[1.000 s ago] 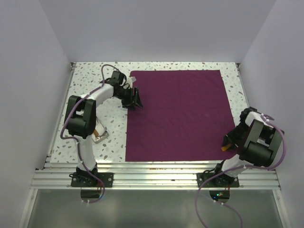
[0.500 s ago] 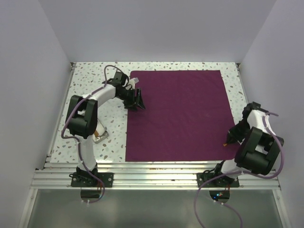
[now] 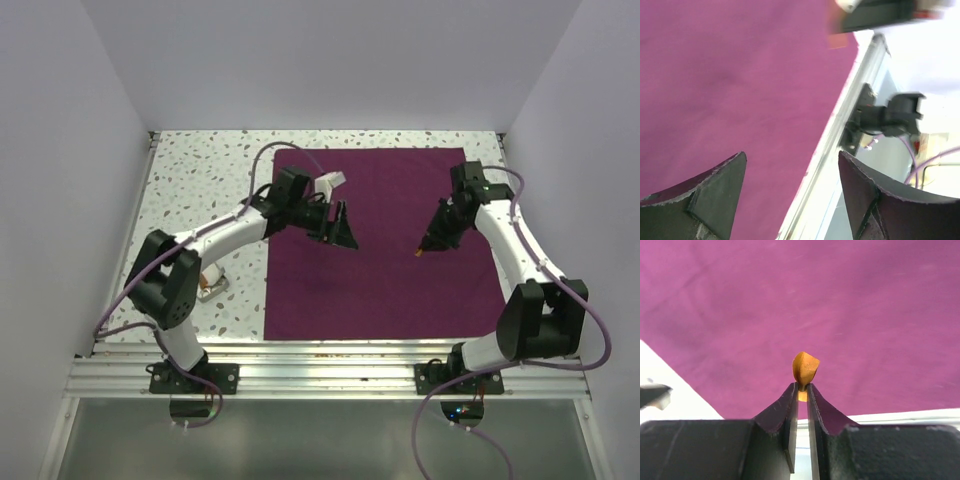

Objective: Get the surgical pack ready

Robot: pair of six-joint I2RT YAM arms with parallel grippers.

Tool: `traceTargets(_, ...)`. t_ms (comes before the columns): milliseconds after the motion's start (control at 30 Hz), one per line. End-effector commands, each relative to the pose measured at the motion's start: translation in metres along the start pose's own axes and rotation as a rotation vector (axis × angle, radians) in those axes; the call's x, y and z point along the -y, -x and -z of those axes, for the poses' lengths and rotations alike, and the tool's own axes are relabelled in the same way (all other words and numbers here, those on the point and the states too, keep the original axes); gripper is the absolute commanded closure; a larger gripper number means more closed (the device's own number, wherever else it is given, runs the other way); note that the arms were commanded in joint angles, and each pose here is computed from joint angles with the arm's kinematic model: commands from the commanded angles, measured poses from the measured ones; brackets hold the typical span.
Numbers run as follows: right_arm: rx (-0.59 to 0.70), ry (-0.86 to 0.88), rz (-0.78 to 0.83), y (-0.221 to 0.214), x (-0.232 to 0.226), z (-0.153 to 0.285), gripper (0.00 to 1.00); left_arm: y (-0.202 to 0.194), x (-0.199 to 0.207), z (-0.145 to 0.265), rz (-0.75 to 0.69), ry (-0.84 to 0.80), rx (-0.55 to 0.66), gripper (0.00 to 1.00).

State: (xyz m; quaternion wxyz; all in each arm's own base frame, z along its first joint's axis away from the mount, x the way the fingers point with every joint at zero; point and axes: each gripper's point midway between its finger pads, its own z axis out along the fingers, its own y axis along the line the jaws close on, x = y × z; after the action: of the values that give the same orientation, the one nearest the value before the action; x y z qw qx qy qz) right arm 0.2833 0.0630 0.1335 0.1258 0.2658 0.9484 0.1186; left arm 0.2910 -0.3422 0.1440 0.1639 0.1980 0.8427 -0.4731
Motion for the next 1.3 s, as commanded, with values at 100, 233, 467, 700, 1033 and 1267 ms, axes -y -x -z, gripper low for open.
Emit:
traceTargets(100, -0.077, 0.168, 0.023, -0.025, -0.059, 0.004, 0.82, 0.015, 0.083, -0.009, -0.249, -0.009, 0.116, 0.21)
traceTargets(233, -0.100, 0.200, 0.007, -0.038, -0.067, 0.010, 0.80, 0.001, 0.087, -0.025, -0.276, 0.057, 0.106, 0.21)
traceTargets(467, -0.157, 0.241, -0.104, -0.053, -0.073, 0.015, 0.79, 0.007, 0.071, -0.029, -0.321, 0.278, 0.186, 0.26)
traceTargets(700, -0.182, 0.243, -0.117, -0.057, -0.078, 0.018, 0.80, 0.017, 0.066, -0.044, -0.328, 0.288, 0.192, 0.32)
traceTargets(1033, -0.191, 0.226, -0.110, -0.061, -0.078, 0.018, 0.80, 0.011, 0.071, -0.059, -0.328, 0.211, 0.164, 0.35)
traceTargets(1267, -0.194, 0.226, -0.115, -0.063, -0.078, 0.016, 0.80, 0.009, 0.075, -0.068, -0.322, 0.171, 0.147, 0.43)
